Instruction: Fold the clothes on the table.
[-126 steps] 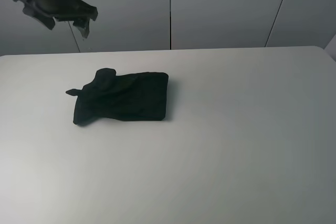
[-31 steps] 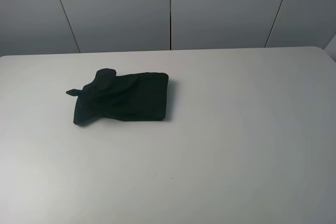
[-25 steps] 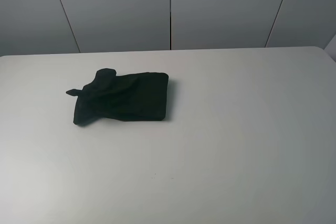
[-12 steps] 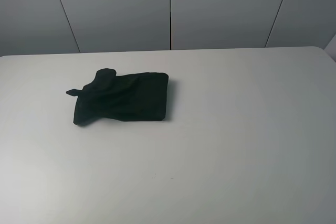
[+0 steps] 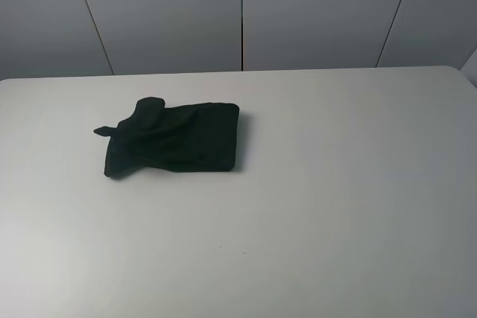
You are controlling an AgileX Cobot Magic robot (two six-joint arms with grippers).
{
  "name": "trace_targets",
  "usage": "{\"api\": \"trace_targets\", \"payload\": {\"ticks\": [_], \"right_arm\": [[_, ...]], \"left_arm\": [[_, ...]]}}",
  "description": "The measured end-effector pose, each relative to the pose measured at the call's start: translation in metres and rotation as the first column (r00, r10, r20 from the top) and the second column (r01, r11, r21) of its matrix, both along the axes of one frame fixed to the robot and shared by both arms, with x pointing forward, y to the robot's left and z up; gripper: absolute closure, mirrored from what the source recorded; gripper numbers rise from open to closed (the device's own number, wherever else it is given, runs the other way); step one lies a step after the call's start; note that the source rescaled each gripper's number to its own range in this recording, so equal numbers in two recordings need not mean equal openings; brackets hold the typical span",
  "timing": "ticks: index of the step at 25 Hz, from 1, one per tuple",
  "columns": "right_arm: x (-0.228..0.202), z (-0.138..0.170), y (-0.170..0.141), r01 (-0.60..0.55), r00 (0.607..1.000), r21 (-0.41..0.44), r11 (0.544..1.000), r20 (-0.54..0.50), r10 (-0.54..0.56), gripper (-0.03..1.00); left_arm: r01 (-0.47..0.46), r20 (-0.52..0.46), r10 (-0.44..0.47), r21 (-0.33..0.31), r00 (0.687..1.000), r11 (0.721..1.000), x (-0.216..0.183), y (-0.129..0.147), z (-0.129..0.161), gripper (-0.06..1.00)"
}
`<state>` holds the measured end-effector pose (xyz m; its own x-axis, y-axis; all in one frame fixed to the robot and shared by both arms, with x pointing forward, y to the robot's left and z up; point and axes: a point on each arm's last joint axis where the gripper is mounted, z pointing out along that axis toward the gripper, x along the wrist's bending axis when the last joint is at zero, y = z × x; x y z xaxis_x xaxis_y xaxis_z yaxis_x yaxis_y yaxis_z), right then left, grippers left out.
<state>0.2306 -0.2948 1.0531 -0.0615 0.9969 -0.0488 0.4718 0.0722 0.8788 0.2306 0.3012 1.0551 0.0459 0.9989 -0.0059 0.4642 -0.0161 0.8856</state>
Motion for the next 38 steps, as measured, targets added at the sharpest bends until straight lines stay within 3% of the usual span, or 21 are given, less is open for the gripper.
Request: {"api": "trace_targets", "payload": {"ticks": [38], "right_arm": [[0.0001, 0.0003, 0.0040, -0.003, 1.000, 0.036, 0.999, 0.001, 0.003, -0.03]], "left_arm": [[0.003, -0.006, -0.003, -0.005, 1.000, 1.000, 0.0007, -0.0005, -0.0016, -0.04]]}}
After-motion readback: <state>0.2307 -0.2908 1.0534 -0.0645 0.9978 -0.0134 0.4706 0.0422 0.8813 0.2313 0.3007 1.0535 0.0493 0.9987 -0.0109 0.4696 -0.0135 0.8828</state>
